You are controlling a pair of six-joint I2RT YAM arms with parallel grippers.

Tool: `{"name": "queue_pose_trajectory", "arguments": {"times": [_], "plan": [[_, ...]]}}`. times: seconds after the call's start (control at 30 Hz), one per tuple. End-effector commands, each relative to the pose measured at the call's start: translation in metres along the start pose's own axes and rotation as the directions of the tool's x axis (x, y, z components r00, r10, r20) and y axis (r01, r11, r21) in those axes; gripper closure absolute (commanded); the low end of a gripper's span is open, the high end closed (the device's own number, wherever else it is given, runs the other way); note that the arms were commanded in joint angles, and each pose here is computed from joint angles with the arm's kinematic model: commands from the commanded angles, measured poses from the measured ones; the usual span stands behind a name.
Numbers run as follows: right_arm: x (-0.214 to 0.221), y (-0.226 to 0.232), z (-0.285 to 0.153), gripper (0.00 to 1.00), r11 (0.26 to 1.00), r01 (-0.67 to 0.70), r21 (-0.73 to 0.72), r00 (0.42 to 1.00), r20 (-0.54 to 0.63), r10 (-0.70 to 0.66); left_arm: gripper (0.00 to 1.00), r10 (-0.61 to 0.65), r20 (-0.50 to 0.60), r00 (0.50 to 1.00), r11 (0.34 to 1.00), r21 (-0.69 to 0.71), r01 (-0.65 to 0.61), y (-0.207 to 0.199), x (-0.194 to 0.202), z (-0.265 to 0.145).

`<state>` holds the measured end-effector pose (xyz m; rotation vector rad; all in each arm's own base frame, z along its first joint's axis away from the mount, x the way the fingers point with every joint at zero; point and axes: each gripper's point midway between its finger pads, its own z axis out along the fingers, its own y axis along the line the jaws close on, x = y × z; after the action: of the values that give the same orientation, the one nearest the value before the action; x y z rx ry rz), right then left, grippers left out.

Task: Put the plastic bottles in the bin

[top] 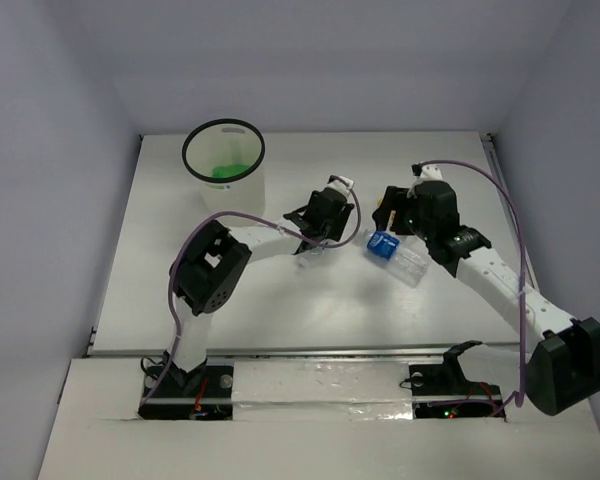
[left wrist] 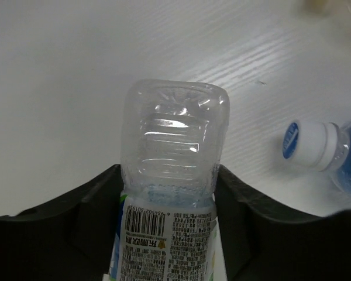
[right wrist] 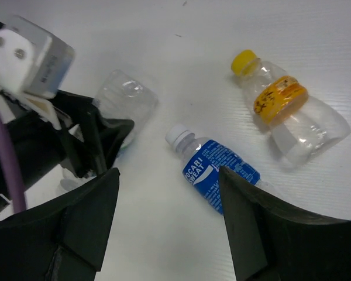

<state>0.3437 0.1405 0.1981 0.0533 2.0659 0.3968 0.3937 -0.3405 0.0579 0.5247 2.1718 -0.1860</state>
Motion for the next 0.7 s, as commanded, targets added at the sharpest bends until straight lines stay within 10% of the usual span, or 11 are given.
{"name": "queue_pose_trajectory", "arguments": {"times": [0.0,0.23,0.67], "plan": [[-0.022,0.000,0.010,0.27,1.000,0.004,0.012,0.999,0.040,-0.005,0.54,-0.058,0.054,0.997,0.995,-0.083,0.063,0.027,-0.019,-0.009],[-0.024,-0.044,0.037,0.35,0.993,0.025,0.116,0.999,-0.048,-0.019,0.67,-0.208,0.137,0.968,0.977,-0.017,0.213,0.040,-0.030,-0.066],[0.034,-0.070,0.089,0.14,0.985,0.131,0.110,0.922,-0.378,-0.081,0.67,-0.314,0.262,0.913,0.947,0.160,0.280,0.032,-0.037,-0.135]]}}
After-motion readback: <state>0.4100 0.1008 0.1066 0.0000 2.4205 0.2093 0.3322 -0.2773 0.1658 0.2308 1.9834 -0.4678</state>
